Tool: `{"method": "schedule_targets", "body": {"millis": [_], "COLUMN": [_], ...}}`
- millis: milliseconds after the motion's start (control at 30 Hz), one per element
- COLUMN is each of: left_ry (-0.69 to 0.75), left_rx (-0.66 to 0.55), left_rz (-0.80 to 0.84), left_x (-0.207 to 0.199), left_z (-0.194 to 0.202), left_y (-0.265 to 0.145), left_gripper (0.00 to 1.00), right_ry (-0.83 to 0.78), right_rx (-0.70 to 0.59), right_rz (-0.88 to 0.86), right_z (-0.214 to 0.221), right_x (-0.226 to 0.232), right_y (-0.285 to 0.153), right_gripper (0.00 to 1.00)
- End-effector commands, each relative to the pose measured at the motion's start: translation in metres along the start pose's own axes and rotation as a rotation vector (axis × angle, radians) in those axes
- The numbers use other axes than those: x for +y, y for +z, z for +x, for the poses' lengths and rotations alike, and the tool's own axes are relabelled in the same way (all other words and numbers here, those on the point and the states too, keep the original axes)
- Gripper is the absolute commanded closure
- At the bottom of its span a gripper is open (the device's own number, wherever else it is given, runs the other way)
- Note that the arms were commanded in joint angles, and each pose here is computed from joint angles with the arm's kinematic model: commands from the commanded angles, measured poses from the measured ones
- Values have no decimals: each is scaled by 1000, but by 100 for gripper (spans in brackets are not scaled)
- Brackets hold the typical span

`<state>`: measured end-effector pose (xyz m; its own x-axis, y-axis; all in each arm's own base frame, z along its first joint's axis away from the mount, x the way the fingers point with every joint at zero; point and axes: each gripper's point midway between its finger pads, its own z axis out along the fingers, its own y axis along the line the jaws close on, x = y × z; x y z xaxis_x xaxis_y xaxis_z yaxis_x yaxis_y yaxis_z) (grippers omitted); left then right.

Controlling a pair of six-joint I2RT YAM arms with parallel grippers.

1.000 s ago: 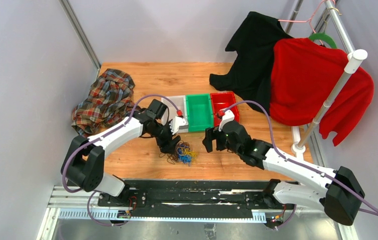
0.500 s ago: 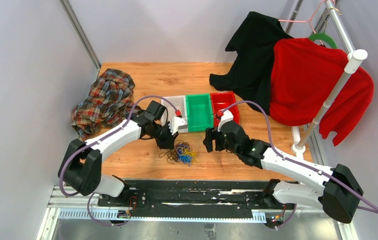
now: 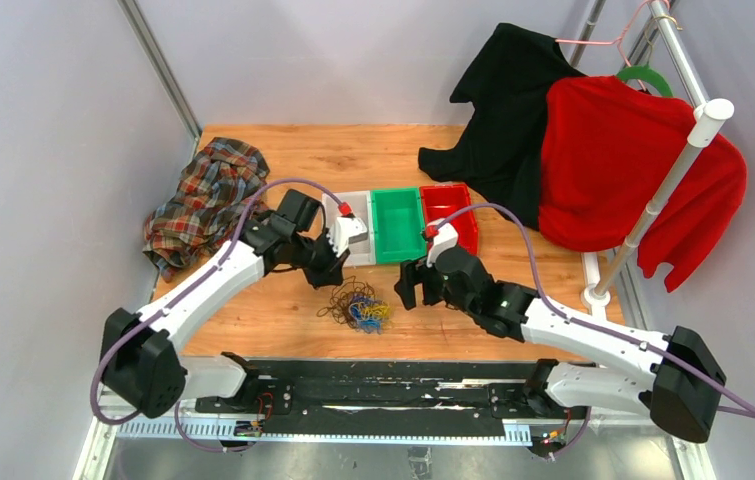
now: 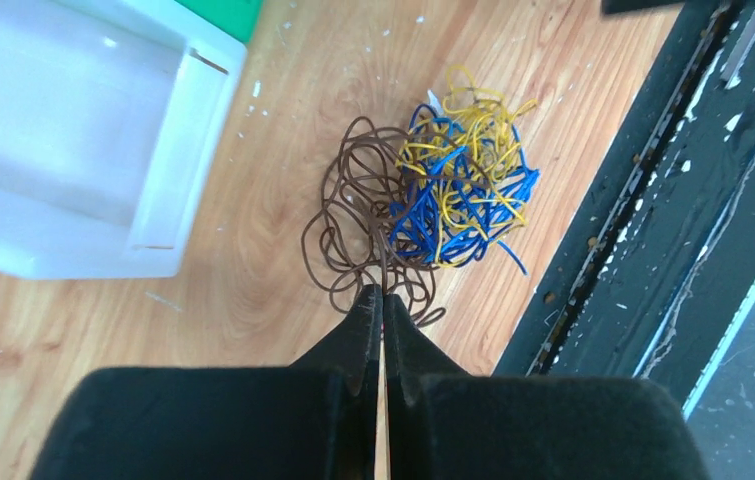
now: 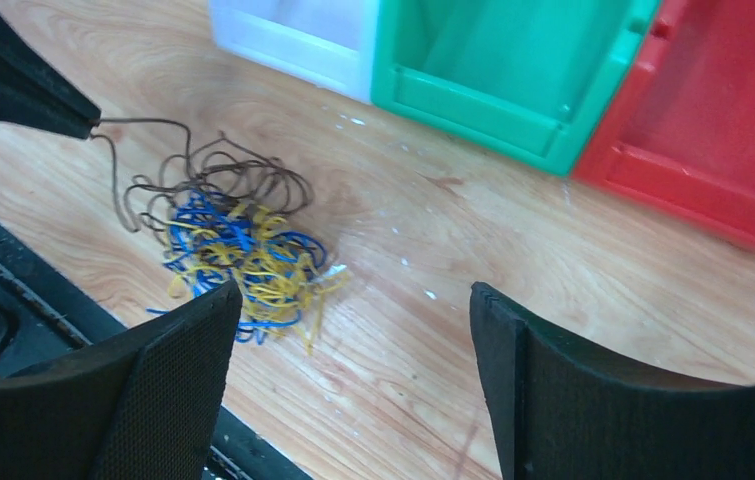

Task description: Untangle the cables

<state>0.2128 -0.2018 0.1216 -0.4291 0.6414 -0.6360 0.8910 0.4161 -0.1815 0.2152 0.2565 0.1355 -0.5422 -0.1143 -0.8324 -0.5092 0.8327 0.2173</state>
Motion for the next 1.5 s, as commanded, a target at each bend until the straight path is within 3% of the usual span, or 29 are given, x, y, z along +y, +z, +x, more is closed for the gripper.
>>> {"method": "schedule_targets", "body": {"millis": [0, 300, 667, 1133, 1467], "left_ry": [12, -8, -3, 51, 171], "left_rx": [-43, -155, -231, -380, -556], "left_rz": [-42, -11, 52, 107, -29], "left_x": [-12, -40, -67, -100, -101], "left_z": [-22, -56, -82, -132, -194], "left_y": [-39, -81, -116, -175, -242], "left_gripper": [100, 99, 99, 99, 100], "right_ry": [-54, -130, -96, -79, -66], "right_rx": [-114, -256, -366, -351, -208], "right_rz": [-75, -198, -128, -75, -42], "right_z": [-38, -69, -96, -99, -34], "right_x": [39, 108, 117, 116, 97], "right_y": [-3, 13, 44, 80, 103], "right_gripper": [15, 15, 16, 21, 25]}}
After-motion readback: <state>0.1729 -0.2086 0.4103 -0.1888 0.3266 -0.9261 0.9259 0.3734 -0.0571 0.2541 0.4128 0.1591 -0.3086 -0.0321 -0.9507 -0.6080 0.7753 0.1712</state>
